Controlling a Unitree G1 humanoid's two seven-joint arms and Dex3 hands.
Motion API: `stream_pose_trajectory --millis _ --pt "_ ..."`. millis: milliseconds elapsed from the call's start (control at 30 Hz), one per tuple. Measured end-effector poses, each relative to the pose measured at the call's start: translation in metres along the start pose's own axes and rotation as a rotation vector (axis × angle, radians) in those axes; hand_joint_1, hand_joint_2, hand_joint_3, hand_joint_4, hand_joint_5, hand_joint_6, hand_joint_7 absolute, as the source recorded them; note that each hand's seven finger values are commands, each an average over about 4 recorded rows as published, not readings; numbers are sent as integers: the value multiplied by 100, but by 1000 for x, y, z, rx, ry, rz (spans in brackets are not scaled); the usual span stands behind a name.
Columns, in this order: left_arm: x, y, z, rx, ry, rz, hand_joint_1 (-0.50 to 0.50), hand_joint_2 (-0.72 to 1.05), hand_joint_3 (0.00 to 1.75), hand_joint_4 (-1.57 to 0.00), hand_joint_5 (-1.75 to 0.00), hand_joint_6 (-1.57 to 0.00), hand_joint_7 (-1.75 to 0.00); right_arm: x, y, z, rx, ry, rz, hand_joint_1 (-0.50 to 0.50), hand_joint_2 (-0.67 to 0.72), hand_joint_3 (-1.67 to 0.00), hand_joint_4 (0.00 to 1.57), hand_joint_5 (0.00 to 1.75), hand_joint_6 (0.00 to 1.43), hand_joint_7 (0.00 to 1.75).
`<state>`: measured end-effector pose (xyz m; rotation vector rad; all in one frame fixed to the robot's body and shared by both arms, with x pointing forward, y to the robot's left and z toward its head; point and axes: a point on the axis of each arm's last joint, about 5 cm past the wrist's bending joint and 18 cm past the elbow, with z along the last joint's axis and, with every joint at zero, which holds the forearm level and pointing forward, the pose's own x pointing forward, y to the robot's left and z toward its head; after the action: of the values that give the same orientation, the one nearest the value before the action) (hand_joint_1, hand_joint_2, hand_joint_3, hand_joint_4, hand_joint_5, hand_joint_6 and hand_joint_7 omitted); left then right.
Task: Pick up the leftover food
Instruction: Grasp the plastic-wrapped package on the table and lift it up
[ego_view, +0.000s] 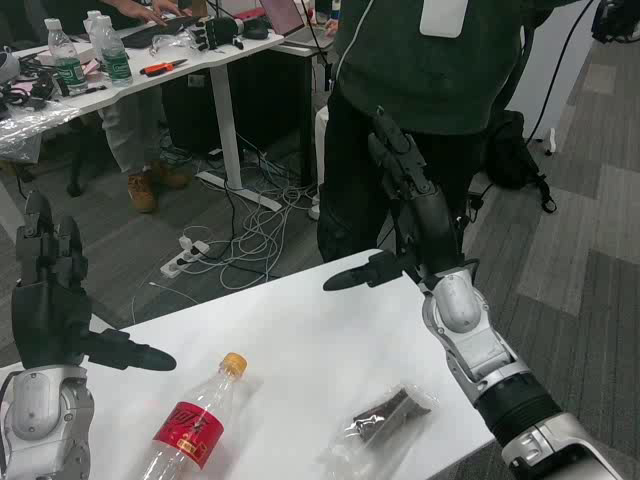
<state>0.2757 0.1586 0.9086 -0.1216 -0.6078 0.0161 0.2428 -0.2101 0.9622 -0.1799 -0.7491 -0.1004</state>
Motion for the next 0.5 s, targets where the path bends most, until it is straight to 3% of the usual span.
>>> stream_pose_trajectory --millis 133,233,500 --pt "3 -16 17 -135 -136 86 -50 -37 0 -15 0 0 0 5 9 10 124 -122 -26 -38 34 0 0 0 0 0" --pt "7 -23 26 -197 -207 99 -50 -37 0 -15 0 0 0 14 12 21 180 -225 -35 -38 34 0 0 0 0 0" --pt "7 -24 25 -196 -194 99 -50 -37 0 -15 0 0 0 16 12 21 186 -231 -34 -38 34 0 0 0 0 0"
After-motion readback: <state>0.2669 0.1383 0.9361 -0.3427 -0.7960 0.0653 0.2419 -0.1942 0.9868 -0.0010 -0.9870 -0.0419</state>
